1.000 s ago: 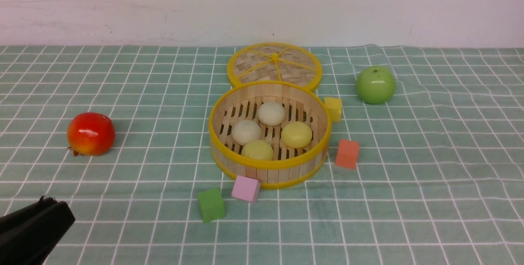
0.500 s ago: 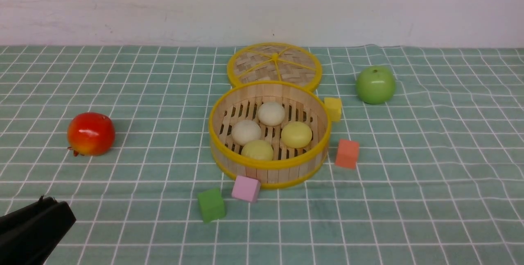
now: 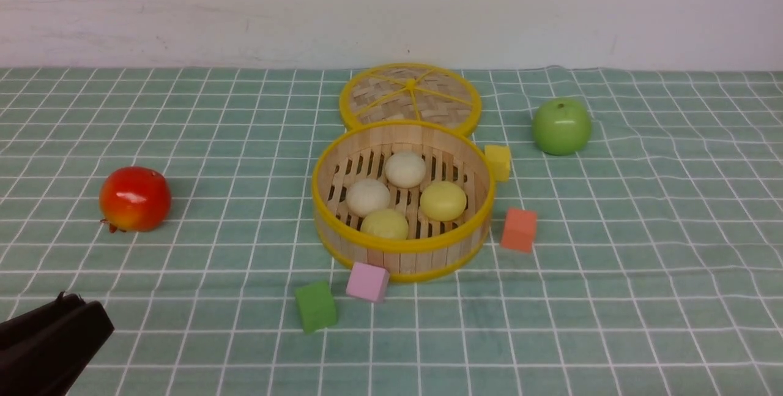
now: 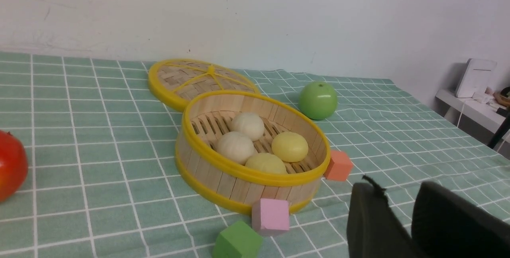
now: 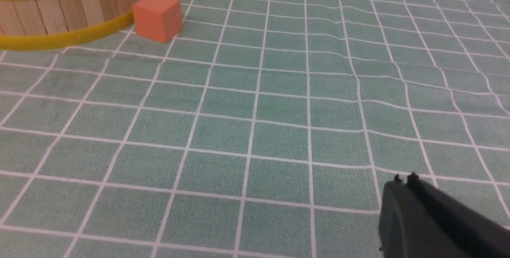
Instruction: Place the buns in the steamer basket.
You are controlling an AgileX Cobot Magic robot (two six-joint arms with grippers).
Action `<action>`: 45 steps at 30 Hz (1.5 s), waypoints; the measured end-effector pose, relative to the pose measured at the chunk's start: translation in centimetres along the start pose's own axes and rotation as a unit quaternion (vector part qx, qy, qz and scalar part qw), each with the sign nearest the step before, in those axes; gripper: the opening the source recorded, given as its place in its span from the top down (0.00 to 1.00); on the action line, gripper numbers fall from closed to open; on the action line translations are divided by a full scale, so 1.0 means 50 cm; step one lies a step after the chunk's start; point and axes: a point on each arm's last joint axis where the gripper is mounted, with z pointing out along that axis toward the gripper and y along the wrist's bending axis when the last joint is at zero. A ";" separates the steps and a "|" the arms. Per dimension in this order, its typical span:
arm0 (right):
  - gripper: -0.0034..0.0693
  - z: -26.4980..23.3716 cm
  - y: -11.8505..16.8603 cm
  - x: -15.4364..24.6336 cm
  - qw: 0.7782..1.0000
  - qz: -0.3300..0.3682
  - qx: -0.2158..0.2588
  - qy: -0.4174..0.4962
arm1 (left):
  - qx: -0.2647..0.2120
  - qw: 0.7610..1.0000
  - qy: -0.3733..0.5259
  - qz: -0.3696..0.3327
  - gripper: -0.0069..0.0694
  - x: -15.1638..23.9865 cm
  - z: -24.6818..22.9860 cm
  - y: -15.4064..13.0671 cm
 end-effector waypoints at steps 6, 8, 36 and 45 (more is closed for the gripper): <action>0.96 0.000 0.000 0.000 1.000 0.000 0.000 0.000 | 0.000 1.000 0.000 0.000 0.69 0.000 0.000 0.000; 0.96 0.000 0.000 0.000 1.000 0.000 0.000 0.000 | 0.000 1.000 0.000 0.000 0.68 0.000 0.000 0.000; 0.92 0.000 0.000 0.000 1.000 0.002 -0.001 0.000 | -0.090 0.989 -0.084 0.080 0.87 0.033 -0.025 0.041; 0.91 0.000 0.000 0.000 1.000 0.002 -0.001 0.000 | -0.200 0.979 0.026 0.004 0.93 0.166 -0.047 0.094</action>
